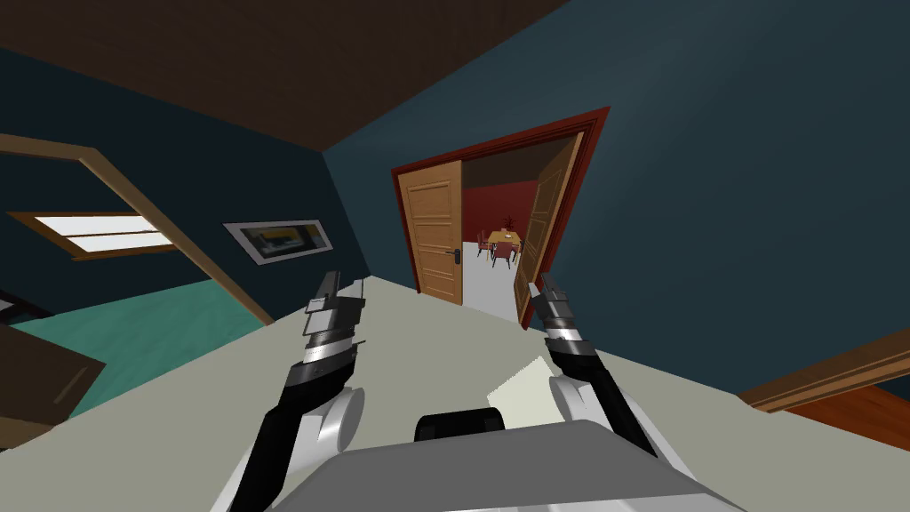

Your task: Push the door open

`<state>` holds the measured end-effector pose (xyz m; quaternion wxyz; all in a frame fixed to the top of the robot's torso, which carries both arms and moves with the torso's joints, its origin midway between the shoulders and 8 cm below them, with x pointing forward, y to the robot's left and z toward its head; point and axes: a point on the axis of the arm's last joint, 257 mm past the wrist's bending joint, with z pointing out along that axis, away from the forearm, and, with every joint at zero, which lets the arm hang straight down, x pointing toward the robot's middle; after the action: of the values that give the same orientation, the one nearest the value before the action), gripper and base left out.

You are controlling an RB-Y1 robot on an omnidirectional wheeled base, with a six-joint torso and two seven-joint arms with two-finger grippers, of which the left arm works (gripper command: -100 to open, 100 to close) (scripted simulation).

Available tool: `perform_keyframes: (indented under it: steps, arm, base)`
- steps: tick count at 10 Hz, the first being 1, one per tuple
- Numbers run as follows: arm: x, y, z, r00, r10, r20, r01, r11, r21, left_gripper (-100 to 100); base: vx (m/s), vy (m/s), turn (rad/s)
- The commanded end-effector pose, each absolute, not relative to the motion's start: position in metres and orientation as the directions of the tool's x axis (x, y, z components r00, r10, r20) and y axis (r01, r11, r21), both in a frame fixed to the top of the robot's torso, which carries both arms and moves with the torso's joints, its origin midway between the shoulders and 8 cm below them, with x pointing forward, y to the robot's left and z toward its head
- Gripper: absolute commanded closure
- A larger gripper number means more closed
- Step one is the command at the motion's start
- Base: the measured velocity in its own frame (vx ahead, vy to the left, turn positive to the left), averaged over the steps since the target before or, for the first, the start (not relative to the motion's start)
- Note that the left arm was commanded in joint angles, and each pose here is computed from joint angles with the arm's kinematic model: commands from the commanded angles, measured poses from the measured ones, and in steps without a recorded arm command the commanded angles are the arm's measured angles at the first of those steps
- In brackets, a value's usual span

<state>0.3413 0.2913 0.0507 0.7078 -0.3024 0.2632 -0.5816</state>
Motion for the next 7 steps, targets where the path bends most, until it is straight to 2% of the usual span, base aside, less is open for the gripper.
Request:
perform_keyframes:
  steps: [1, 7]
  arm:
    - [0.349, 0.290, 0.043, 0.177, -0.984, -0.026, 0.656, 0.138, -0.742, -100]
    - [0.381, 0.286, 0.012, 0.147, -0.988, -0.044, 0.619, 0.126, -0.776, -100]
  base:
    - [0.132, -0.007, -0.024]
    - [0.075, 0.017, -0.038]
